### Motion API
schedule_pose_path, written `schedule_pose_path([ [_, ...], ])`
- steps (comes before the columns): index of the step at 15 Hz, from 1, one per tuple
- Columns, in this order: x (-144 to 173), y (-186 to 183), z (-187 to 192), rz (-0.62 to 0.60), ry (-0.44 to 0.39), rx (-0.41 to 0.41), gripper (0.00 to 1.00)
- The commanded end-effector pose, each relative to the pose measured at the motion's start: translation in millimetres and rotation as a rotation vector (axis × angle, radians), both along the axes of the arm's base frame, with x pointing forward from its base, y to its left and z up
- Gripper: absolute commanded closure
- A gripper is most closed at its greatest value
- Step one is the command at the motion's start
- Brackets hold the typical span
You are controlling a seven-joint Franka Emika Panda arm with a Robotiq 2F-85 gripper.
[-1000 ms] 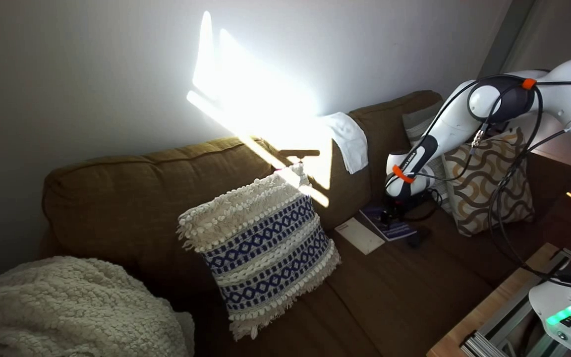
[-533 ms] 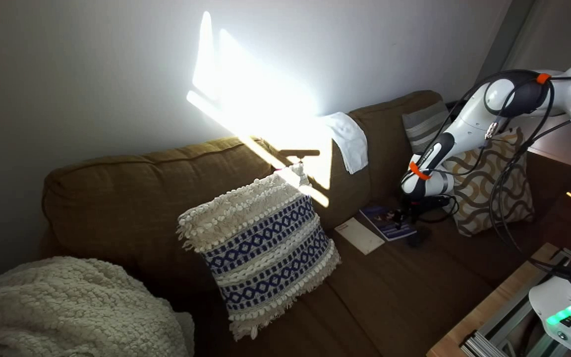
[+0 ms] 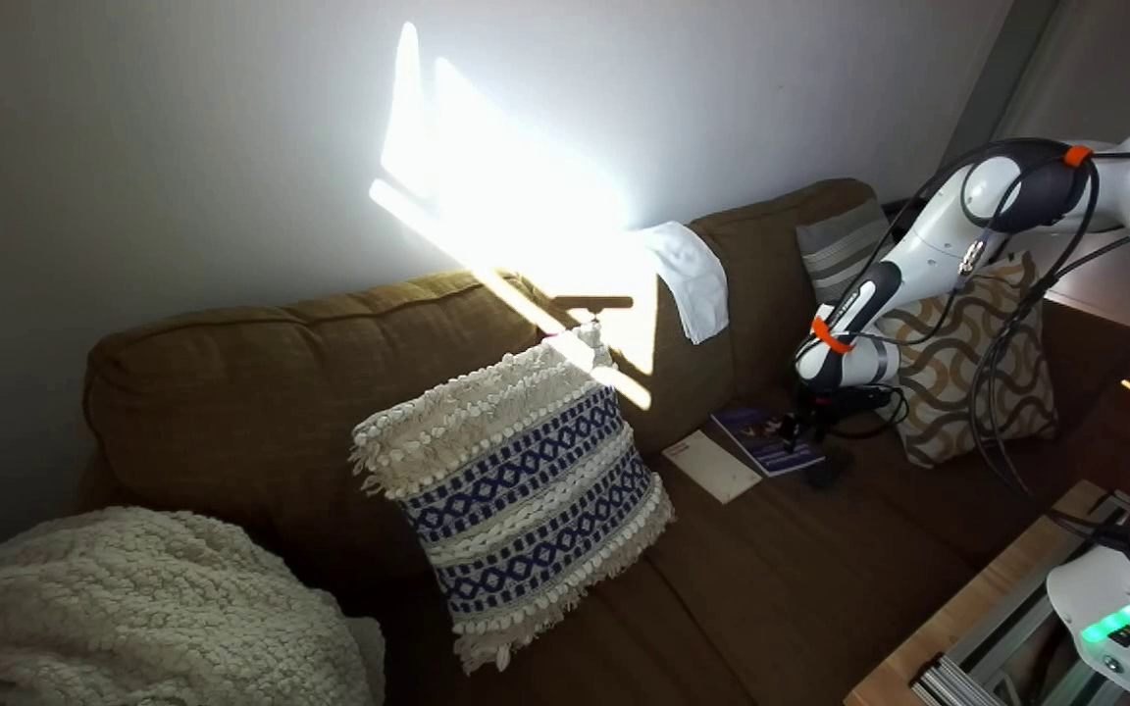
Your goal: Remove the white book from the blue book, put it on the sofa and then put the blue book on top of the white book
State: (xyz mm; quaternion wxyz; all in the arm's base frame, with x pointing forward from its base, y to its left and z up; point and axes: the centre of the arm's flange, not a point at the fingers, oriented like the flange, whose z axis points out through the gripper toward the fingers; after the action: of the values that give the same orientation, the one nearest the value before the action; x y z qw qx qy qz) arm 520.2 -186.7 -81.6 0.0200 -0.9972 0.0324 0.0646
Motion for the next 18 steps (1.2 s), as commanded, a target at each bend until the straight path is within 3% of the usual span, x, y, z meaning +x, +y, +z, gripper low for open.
schedule_pose_path([
  [1, -6.8, -39.5, -14.5, -0.020, 0.005, 0.062, 0.00],
  [5, -15.5, -71.2, -26.6, -0.035, -0.027, 0.133, 0.00],
  [12, -6.0, -97.6, -52.1, -0.086, -0.161, 0.312, 0.00],
  [15, -0.7, -103.2, -64.3, -0.117, -0.136, 0.374, 0.04],
  [18, 2.2, -107.1, -74.9, -0.133, -0.119, 0.421, 0.00],
])
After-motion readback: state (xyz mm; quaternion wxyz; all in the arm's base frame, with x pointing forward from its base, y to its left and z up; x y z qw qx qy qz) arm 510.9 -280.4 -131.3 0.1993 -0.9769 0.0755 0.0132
